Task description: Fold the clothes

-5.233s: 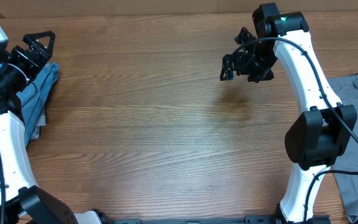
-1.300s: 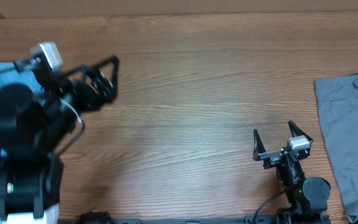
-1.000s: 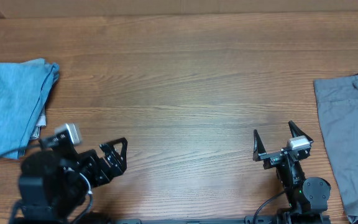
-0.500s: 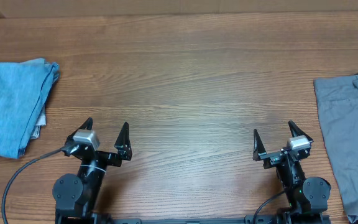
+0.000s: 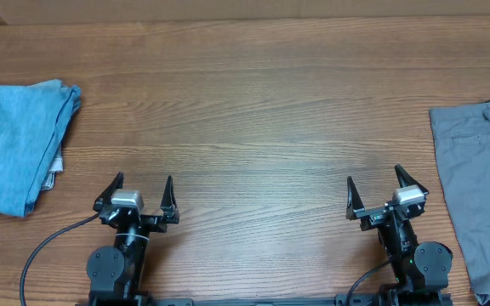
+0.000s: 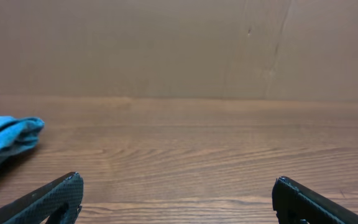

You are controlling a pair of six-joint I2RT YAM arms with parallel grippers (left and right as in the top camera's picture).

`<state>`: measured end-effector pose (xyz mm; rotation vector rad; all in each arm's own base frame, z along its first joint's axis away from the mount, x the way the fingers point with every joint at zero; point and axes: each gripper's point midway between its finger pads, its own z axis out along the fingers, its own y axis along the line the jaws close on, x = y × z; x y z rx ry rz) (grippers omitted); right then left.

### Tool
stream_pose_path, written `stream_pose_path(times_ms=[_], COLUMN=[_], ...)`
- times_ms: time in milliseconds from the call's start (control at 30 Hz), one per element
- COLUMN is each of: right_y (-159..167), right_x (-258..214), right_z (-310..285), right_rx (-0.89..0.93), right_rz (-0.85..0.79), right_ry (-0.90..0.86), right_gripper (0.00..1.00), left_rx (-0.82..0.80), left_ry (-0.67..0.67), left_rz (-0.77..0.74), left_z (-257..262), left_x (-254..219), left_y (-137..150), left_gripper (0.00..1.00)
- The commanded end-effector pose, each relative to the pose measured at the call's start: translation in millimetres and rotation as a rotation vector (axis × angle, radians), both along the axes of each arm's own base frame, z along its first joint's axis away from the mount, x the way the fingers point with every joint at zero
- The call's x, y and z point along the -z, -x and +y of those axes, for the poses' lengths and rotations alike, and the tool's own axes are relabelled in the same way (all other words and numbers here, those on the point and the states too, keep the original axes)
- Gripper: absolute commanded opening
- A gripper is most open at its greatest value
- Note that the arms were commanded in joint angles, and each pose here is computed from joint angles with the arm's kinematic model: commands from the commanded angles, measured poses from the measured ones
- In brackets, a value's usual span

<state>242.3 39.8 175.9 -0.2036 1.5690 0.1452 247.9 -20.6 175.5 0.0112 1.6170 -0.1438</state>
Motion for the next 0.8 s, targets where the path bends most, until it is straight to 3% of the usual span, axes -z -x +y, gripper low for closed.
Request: stream_pose_path(times_ms=[0, 233, 767], right_y=[-0.5, -0.5, -0.5], right_x=[1.9, 1.9, 1.9], right_z=[-2.4, -2.4, -2.4], right_rx=[0.013, 0.013, 0.013], right_rz=[-0.003, -0.003, -0.003], right_ry=[-0.003, -0.003, -0.003], right_gripper=[1.0, 1.0, 1.0], left_rx=[-0.032, -0.055, -0.043], left_ry=[-0.03, -0.142, -0.141], left_rz=[0.001, 0.021, 0.022], left_z=[5.5, 10.7, 8.8], left_x=[12.3, 19.3, 19.6], left_y=[1.4, 2.0, 2.1], left_gripper=[1.0, 1.0, 1.0])
